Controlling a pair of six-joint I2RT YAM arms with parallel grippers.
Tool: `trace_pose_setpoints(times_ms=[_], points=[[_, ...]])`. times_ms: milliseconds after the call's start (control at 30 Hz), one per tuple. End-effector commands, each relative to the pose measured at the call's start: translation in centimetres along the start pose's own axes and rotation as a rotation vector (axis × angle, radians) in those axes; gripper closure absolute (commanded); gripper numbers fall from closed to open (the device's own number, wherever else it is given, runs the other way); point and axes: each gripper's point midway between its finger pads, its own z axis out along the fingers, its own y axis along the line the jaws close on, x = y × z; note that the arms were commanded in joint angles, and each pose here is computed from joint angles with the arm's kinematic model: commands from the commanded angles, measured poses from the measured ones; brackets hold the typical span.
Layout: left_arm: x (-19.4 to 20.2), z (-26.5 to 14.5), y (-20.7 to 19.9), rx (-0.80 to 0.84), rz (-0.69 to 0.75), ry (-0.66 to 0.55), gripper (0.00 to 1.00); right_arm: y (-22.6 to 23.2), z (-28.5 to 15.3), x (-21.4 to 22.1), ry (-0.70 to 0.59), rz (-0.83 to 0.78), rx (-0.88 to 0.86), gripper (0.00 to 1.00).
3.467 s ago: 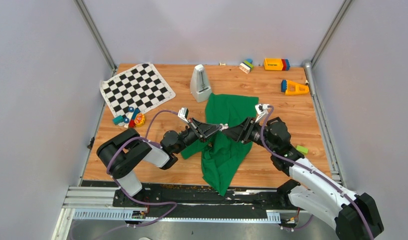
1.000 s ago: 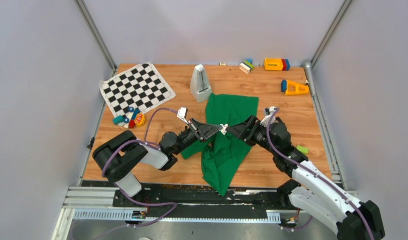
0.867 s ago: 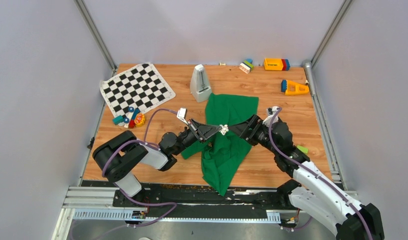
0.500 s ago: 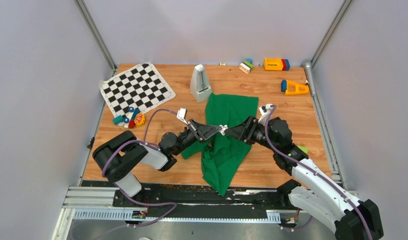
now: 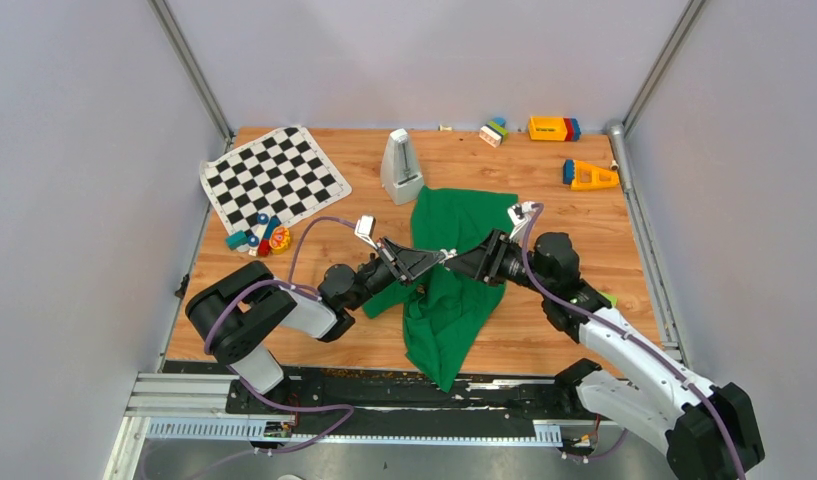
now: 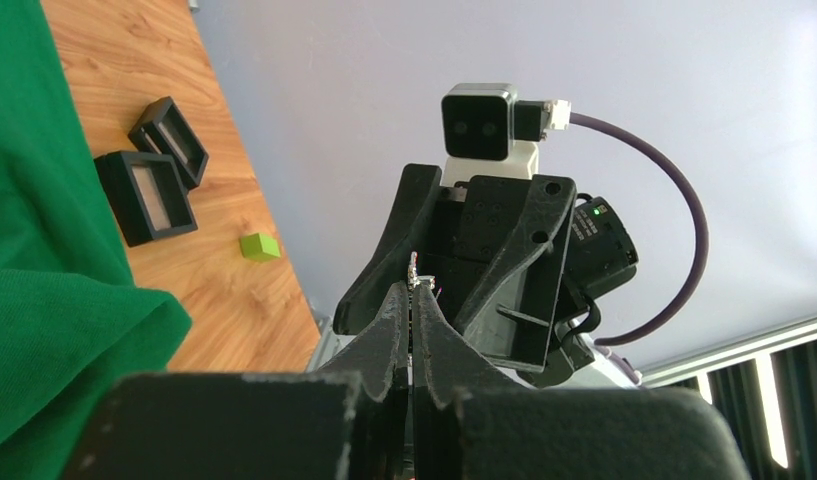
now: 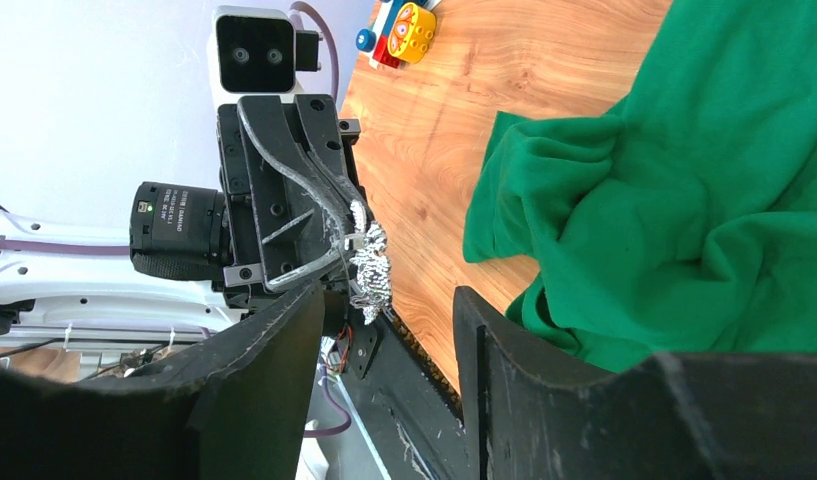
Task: Remove the brooch from the garment
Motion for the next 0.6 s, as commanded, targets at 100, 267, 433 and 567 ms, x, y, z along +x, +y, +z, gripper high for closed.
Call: trace_pose_setpoints(times_ms=[100,267,433,567], points=[[0.0,0.7,-1.9,0.072,0.033,-0.005,1.0,1.2,0.4,-1.9,-0.056,-0.017,-0.014,0.55],[0.3,0.7,-1.8,0.069,0.034,0.0,1.0,-0.2,0.8,-2.1,-0.07,0.03,0.046,0.62],[0.4,0.8,-2.0,0.077,0.044,0.003,1.0,-1.4,0.9,-2.1,-0.086,0.075,0.104,0.67],[0.3,0.8,-2.6,0.096,0.07,-0.001,1.0,-2.1,0.9,-1.9,-0.08,0.084,0.134,0.7]])
